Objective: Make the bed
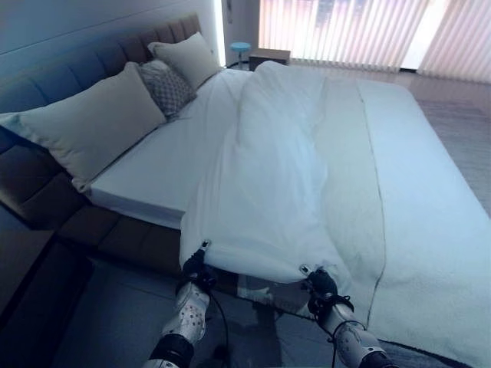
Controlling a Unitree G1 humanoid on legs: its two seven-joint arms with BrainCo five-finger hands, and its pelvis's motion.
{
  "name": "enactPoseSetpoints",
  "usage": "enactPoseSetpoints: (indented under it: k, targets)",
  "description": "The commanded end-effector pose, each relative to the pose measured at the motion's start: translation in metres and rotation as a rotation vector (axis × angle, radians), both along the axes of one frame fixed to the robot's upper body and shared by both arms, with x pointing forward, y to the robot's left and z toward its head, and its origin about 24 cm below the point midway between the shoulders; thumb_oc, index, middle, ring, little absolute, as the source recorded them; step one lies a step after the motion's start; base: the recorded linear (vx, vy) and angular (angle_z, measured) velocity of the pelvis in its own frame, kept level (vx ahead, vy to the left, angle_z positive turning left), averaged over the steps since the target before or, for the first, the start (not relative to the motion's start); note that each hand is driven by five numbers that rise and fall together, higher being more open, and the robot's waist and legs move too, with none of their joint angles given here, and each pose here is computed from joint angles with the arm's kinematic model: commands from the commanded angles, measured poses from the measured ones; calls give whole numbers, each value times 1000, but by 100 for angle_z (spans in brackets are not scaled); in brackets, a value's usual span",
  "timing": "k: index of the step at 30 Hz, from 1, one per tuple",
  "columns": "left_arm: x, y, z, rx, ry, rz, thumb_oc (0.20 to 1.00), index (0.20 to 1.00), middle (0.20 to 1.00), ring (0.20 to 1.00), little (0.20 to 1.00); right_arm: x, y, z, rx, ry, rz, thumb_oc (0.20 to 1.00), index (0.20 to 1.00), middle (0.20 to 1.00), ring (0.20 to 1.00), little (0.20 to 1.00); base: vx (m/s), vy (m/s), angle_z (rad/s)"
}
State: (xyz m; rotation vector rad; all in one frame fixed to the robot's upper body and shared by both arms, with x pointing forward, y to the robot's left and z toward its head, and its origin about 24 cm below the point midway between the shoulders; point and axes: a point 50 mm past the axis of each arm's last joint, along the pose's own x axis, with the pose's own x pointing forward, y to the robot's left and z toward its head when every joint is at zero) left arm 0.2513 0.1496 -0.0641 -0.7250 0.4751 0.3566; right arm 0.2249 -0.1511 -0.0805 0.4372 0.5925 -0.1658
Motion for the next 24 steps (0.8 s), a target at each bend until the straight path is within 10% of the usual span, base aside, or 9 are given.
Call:
enactPoseSetpoints:
  k: [1,24]
  targets:
    - [-7,49,12,130,-76,115,200,200,200,200,200,-6,-28,1,-21,-16,-103,200,200,200,200,200,31,594,7]
    - [-52,61,-39,243,208,31,200,200,200,200,200,-49,-19,-44,-30,223,-90,200,200,200,200,200,4,239,-10]
